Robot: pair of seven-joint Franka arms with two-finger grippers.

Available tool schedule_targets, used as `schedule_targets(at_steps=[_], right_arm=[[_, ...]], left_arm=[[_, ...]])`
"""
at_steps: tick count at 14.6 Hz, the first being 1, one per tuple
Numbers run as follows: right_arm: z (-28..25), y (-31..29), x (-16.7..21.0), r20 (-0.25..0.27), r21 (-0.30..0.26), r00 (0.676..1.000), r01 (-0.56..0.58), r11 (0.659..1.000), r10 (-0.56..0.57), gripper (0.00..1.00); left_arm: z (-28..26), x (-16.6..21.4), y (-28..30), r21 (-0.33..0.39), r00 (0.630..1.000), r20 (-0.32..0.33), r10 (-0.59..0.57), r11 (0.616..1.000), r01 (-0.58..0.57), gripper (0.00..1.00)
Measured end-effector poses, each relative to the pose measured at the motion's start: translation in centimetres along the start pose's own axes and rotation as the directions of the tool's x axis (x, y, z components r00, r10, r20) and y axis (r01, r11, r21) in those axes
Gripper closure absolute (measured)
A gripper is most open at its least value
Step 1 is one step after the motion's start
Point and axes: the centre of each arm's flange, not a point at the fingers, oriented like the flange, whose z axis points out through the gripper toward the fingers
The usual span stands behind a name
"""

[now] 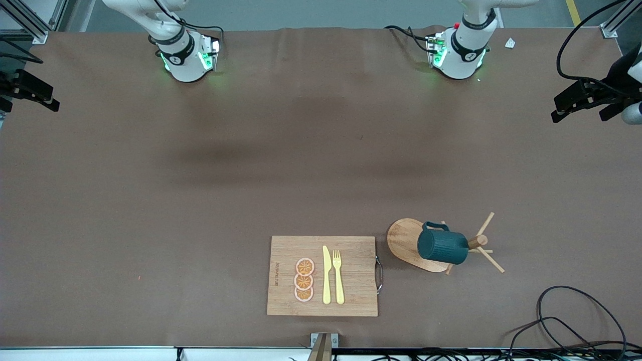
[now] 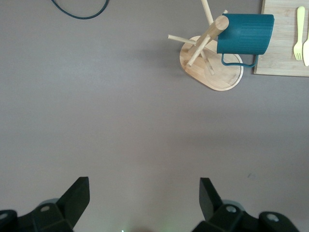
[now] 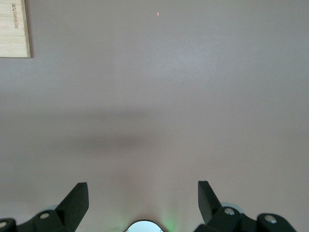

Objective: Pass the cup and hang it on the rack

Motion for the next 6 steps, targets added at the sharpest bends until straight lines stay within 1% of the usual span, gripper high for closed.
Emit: schedule_targets(at_steps=[6], right_arm=[[0.00, 0.00, 0.00, 0.000, 0.000, 1.000, 0.000, 1.000, 0.000, 0.00]], left_arm=[[-0.10, 0.11, -0.09, -0.001, 1.000, -0.010, -0.001, 1.000, 0.001, 0.00]])
